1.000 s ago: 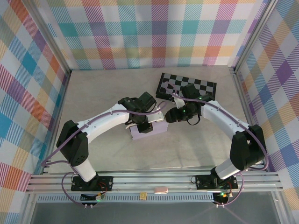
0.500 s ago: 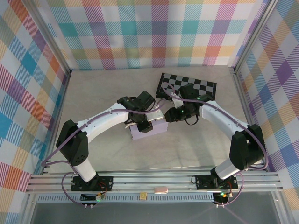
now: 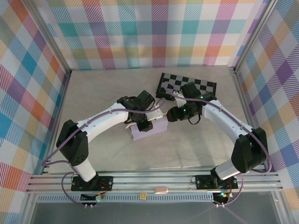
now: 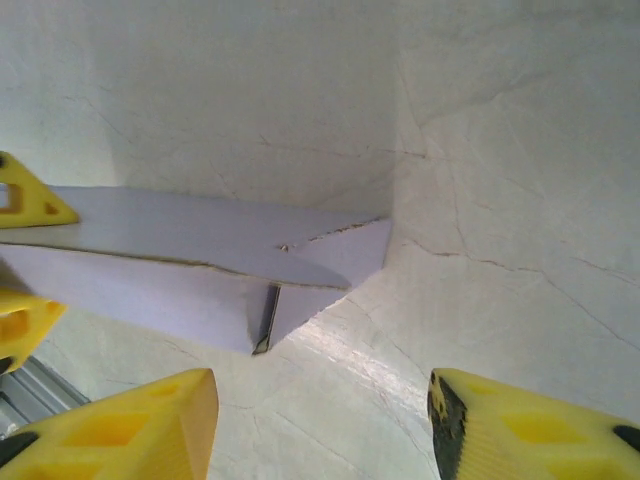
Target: Fold the paper box
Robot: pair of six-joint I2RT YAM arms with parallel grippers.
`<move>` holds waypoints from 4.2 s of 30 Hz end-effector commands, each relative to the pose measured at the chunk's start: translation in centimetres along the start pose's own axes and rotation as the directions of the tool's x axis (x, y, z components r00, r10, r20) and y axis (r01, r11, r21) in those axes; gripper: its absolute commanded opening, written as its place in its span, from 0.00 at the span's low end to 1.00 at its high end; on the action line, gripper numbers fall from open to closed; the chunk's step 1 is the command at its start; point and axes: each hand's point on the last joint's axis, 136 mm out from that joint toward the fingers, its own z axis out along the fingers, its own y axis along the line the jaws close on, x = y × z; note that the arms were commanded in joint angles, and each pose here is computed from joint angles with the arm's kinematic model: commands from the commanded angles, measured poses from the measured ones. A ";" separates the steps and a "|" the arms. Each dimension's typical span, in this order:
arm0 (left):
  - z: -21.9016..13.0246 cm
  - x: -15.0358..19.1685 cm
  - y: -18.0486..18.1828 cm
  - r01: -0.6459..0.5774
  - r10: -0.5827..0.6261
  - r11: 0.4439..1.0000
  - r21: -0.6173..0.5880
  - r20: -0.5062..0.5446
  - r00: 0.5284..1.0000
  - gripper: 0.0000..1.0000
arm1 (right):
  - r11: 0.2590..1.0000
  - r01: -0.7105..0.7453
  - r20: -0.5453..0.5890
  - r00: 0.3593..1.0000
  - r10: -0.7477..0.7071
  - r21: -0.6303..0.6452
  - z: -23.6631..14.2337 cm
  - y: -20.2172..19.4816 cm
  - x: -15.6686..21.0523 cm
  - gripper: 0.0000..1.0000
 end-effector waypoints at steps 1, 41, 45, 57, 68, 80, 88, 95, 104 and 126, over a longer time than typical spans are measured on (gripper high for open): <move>0.8 0.7 0.3 0.022 -0.022 1.000 0.012 -0.016 1.000 0.30 | 1.000 0.029 0.050 0.998 -0.029 -0.001 -3.2 0.0 -1.1 0.58; 1.1 0.7 0.1 0.018 -0.018 0.999 0.029 -0.026 1.000 0.30 | 0.958 0.272 -0.070 0.958 -0.279 -0.088 1.1 1.7 -2.1 0.38; 1.0 0.7 0.1 0.019 -0.018 0.999 0.029 -0.026 0.999 0.30 | 0.956 0.279 -0.069 0.956 -0.285 -0.094 1.1 2.0 -2.3 0.34; 1.1 0.7 0.4 0.021 -0.021 0.999 0.029 -0.025 0.999 0.30 | 0.953 0.296 -0.078 0.951 -0.301 -0.066 1.2 2.1 -1.6 0.21; 1.0 0.5 0.4 0.017 -0.017 0.999 0.038 -0.022 1.000 0.30 | 0.945 0.327 -0.041 0.944 -0.327 -0.004 0.7 2.1 -2.7 0.21; 0.9 0.5 0.2 0.013 -0.012 0.999 0.047 -0.022 1.000 0.30 | 0.936 0.350 -0.049 0.935 -0.351 -0.028 1.1 2.4 -3.2 0.24; 0.9 0.5 0.2 0.014 -0.013 0.999 0.048 -0.022 1.000 0.29 | 0.937 0.347 -0.066 0.935 -0.349 -0.039 1.6 2.4 -2.8 0.24; 1.0 0.4 0.2 0.016 -0.015 0.999 0.050 -0.022 1.000 0.29 | 0.940 0.340 -0.075 0.937 -0.342 -0.040 2.0 2.2 -2.7 0.20; 1.2 0.2 0.4 0.019 -0.018 0.999 0.047 -0.022 1.000 0.29 | 0.946 0.324 -0.068 0.943 -0.325 -0.022 1.6 2.1 -2.4 0.12; 1.2 -0.3 1.5 0.060 -0.059 0.998 0.031 -0.016 0.998 0.29 | 0.998 -0.015 -0.027 0.999 0.017 0.060 1.4 1.8 -2.4 0.00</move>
